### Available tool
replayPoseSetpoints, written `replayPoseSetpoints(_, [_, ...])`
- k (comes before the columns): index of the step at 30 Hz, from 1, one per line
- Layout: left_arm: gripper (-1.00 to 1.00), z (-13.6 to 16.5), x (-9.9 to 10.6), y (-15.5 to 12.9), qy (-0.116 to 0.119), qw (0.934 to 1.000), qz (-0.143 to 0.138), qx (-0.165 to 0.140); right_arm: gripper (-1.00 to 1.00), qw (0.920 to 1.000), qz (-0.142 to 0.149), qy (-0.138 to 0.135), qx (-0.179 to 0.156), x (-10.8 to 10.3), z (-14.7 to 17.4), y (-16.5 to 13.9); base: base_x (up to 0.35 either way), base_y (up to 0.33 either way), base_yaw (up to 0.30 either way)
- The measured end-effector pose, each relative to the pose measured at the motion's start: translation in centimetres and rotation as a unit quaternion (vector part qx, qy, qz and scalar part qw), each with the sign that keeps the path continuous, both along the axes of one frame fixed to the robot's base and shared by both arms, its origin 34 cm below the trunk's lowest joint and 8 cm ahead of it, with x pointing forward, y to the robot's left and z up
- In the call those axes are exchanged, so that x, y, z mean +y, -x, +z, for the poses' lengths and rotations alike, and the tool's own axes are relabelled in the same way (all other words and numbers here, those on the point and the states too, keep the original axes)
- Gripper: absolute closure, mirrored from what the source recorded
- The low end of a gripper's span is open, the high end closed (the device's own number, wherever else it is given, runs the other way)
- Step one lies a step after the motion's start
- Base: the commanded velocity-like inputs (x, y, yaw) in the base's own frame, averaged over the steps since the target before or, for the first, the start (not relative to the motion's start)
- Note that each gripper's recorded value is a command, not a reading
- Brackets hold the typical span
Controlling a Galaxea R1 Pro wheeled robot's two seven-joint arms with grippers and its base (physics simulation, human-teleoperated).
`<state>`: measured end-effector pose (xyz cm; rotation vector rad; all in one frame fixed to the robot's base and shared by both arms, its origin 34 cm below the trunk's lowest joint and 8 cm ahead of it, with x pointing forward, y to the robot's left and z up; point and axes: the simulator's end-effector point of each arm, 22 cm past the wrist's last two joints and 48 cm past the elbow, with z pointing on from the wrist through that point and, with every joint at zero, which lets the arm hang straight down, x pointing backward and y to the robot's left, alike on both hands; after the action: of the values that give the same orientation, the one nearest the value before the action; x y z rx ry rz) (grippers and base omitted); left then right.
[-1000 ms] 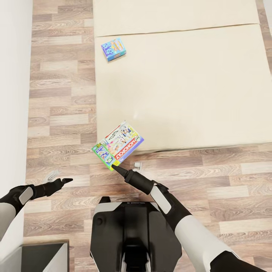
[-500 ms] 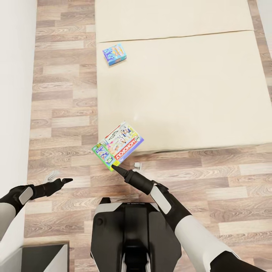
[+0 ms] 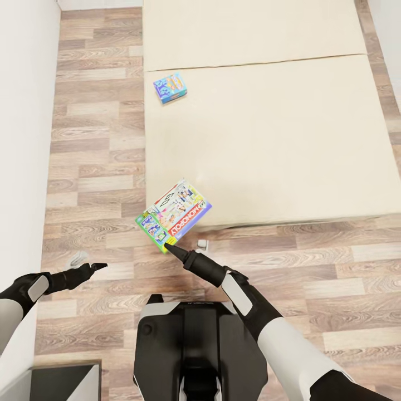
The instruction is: Put all the toys in the child's room - the three board games (two on the bed and one on the table), the two jigsaw puzzles on the table, and the tennis ball on the table - inside the toy box on the table in the child's room.
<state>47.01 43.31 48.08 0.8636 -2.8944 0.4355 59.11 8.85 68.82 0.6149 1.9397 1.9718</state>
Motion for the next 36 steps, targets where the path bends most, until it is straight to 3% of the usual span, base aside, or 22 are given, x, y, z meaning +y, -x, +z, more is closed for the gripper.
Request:
replayPoseSetpoints(24, [-1.0, 1.1, 0.1, -1.5, 0.0, 0.9999, 0.0, -0.014, 1.0, 0.9995, 0.017, 0.01, -0.022, 0.3, 1.2, -0.3, 0.0, 0.0, 0.0])
replayPoseSetpoints(36, [-1.0, 1.2, 0.1, -1.5, -0.001, 0.9999, 0.0, -0.015, 1.0, 0.9994, 0.012, 0.018, -0.027, 0.2, 1.0, -0.4, 0.0, 0.0, 0.0])
